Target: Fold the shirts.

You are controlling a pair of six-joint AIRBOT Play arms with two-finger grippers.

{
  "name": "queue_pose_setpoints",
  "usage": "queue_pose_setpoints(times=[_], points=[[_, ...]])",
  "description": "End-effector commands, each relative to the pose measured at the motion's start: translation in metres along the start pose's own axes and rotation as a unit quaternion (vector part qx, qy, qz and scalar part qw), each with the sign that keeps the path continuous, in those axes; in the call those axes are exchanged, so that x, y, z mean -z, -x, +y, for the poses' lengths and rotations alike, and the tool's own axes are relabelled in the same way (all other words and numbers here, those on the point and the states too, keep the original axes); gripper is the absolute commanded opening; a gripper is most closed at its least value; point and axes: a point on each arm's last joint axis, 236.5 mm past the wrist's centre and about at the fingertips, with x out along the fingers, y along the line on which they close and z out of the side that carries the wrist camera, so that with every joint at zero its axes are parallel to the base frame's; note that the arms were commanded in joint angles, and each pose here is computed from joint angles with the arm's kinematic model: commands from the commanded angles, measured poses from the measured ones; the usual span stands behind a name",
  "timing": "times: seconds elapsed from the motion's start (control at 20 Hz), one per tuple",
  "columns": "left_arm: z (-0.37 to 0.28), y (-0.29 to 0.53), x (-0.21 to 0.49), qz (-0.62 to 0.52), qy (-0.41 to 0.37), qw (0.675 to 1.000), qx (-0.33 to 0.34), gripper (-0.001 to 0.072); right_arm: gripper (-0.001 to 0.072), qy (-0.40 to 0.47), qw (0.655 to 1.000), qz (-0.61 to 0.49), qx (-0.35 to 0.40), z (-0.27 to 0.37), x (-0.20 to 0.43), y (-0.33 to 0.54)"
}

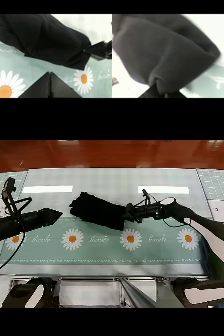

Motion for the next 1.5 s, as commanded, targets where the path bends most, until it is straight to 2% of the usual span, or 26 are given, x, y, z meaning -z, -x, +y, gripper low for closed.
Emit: queue_pose_setpoints(times=[0.0, 0.2, 0.4, 0.65, 0.95, 1.1, 1.2, 1.35, 1.45], points=[[0.0, 0.0, 0.0, 0.0, 0.0, 1.0, 0.0, 0.0025, 0.0025, 0.068, 0.998, 0.0, -0.016, 0.046, -0.011, 0.015], [0.0, 0.0, -0.002, -0.003, 0.0, 1.0, 0.0, 0.0025, 0.0025, 0.168, 0.982, -0.056, 0.064, 0.1, -0.051, 0.069], [0.0, 0.0, -0.002, -0.005, 0.0, 1.0, -0.001, 0.0025, 0.0024, 0.281, 0.947, -0.077, 0.132, 0.171, -0.06, 0.146], [0.0, 0.0, -0.002, -0.004, 0.0, 1.0, -0.001, 0.0025, 0.0024, 0.309, 0.925, -0.162, 0.149, 0.218, -0.076, 0.257], [0.0, 0.0, -0.001, -0.003, 0.0, 1.0, 0.0, 0.0025, 0.0025, 0.194, 0.912, -0.291, 0.213, 0.158, -0.085, 0.416], [0.0, 0.0, -0.001, -0.003, 0.0, 1.0, 0.0, 0.0025, 0.0024, 0.117, 0.912, -0.342, 0.195, 0.124, -0.074, 0.485], [0.0, 0.0, -0.001, -0.003, 0.0, 1.0, 0.0, 0.0025, 0.0024, 0.062, 0.909, -0.368, 0.187, 0.098, -0.062, 0.522], [0.0, 0.0, -0.002, -0.004, 0.0, 1.0, -0.001, 0.0025, 0.0024, -0.045, 0.91, -0.352, 0.213, 0.033, -0.027, 0.551], [0.001, 0.0, -0.004, -0.009, -0.001, 1.0, -0.001, 0.0025, 0.0025, -0.119, 0.889, -0.362, 0.254, -0.009, 0.002, 0.574]])
